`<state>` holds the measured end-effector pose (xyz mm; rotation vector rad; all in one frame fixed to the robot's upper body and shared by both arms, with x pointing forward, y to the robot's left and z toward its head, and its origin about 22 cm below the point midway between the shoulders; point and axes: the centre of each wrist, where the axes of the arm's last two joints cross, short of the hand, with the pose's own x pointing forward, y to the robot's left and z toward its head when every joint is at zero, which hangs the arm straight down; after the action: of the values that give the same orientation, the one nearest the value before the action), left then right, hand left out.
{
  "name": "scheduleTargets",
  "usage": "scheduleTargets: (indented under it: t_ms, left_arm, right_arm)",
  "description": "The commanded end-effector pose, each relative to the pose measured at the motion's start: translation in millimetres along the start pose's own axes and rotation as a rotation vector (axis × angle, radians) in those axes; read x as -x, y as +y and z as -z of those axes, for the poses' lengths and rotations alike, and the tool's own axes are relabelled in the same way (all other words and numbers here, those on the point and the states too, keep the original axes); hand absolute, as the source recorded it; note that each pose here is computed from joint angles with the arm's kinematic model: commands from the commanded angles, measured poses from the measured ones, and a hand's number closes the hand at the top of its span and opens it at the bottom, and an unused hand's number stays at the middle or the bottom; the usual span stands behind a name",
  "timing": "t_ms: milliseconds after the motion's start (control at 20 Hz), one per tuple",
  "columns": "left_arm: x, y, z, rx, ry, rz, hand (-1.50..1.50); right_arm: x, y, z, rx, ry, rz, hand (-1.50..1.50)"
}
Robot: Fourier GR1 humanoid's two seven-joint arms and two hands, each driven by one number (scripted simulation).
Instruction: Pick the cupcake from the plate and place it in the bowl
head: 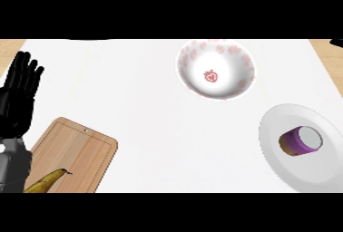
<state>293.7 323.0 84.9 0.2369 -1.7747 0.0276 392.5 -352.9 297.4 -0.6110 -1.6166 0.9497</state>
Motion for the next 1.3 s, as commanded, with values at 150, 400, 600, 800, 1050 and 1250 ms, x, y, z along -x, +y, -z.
scheduleTargets:
  t_ms: [150,400,600,800,1050,1250]
  left_arm:
    - [8.7,9.3,-1.1,0.007,0.0,-0.004,0.0]
    - [18.4,3.7,-5.0,0.014,-0.025,-0.007,0.0]
    - [-2.8,-0.9,5.3,0.015,-0.017,0.001,0.0]
    - [1.5,4.0,2.7,0.02,-0.012,-0.004,0.0]
    - [3.5,-8.4,7.0,0.024,-0.019,-0.006,0.0]
    - [-5.2,-0.6,10.2,0.028,-0.033,0.006,0.0]
  right_arm:
    - [-52.2,65.6,45.3,-0.103,0.012,0.019,1.5]
    - [-54.5,131.6,67.9,-0.126,0.046,-0.006,1.5]
    - [-24.7,160.4,63.7,-0.111,0.1,-0.098,1.5]
    - [-27.6,194.6,76.7,-0.105,0.212,-0.1,1.5]
    - [-6.6,225.1,83.3,-0.09,0.296,0.072,-1.5]
    - [-4.3,242.5,83.3,-0.053,0.251,0.264,-1.5]
